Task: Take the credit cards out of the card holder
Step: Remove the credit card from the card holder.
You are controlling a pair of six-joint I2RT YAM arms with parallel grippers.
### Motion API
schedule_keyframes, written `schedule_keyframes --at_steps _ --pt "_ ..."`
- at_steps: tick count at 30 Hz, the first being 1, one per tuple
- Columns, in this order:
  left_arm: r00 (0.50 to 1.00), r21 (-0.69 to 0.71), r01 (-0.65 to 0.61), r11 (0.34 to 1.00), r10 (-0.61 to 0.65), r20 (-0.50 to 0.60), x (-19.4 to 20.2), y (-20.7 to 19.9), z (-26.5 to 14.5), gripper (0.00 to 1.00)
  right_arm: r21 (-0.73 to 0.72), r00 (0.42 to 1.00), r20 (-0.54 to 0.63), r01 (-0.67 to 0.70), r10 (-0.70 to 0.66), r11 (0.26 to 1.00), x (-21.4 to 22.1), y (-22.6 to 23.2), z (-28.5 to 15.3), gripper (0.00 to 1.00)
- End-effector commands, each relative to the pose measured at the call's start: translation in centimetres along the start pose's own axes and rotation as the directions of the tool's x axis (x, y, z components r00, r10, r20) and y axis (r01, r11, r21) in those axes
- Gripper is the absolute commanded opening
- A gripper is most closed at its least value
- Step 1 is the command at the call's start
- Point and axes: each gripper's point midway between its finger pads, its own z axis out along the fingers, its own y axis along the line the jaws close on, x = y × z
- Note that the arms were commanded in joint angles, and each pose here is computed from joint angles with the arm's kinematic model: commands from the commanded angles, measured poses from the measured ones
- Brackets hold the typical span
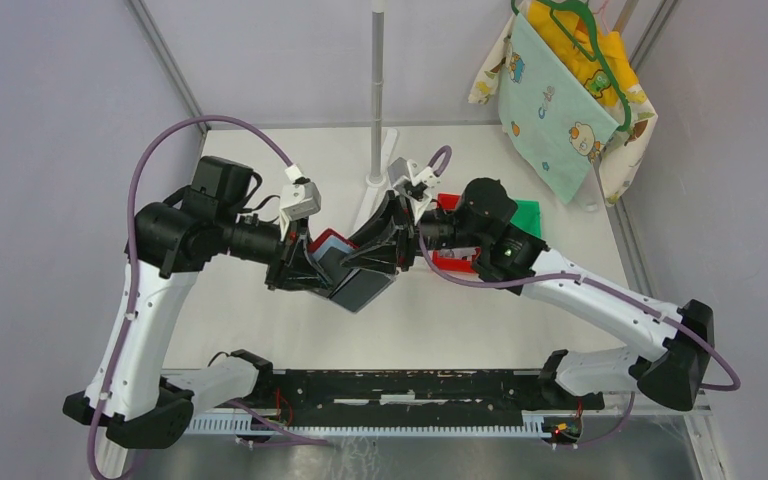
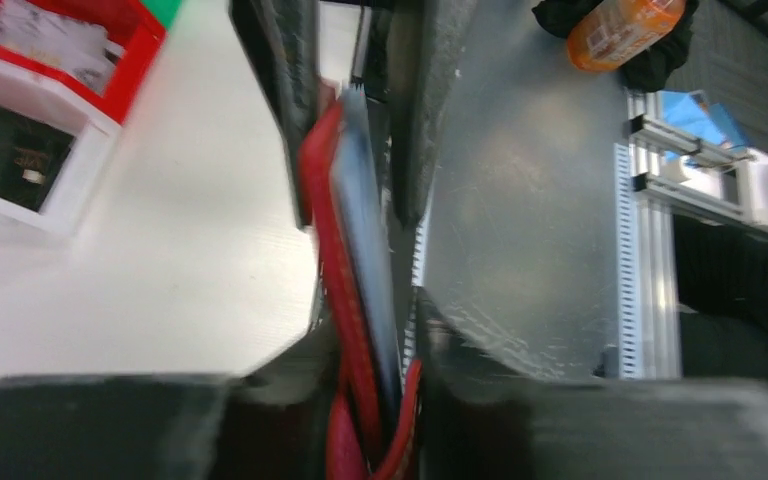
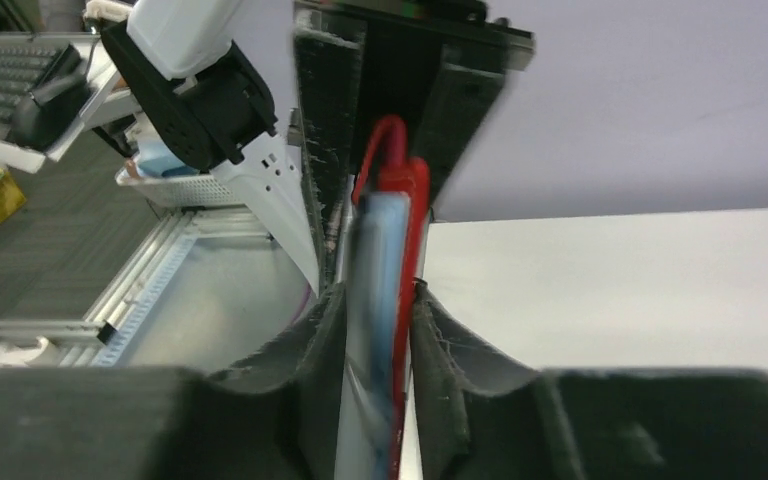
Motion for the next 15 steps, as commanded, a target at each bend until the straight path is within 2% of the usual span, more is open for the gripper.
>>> schedule_keyframes --at_steps 1,2,3,5,8,15 --pt "0.996 -0.071 -0.069 0.995 0.072 0.048 -1.5 0.6 -0.5 0.56 -0.077 0.997 0.064 0.051 -0.046 0.996 -3.5 2.1 0.7 0.17" --pt "0.996 -0.107 -0.069 0.992 0.075 0.048 -1.5 1.1 -0.6 0.78 -0.047 0.998 0.044 0.044 -0.042 0.998 -3.3 1.5 0.7 0.08" --pt "0.995 -0.144 -0.079 0.986 0.087 0.050 -1.6 1.7 -0.8 0.88 -0.023 0.999 0.023 0.038 -0.037 0.999 -3.1 1.1 0.7 0.00" --pt "0.991 -0.213 -0.105 0.971 0.120 0.060 -1.8 2.4 -1.2 0.95 -0.001 1.000 0.009 0.018 -0.018 1.000 -3.1 0.7 0.5 0.00" --pt "0.983 -0.252 -0.159 0.955 0.178 0.055 -1.7 2.7 -1.6 0.93 0.005 1.000 -0.001 -0.007 0.007 1.000 -3.0 0.5 0.3 0.00" --pt "0.988 -0.169 -0.156 0.973 0.155 -0.023 1.1 2.5 -0.7 0.67 0.015 0.999 -0.006 -0.044 0.044 0.999 -3.2 0.4 0.5 0.00"
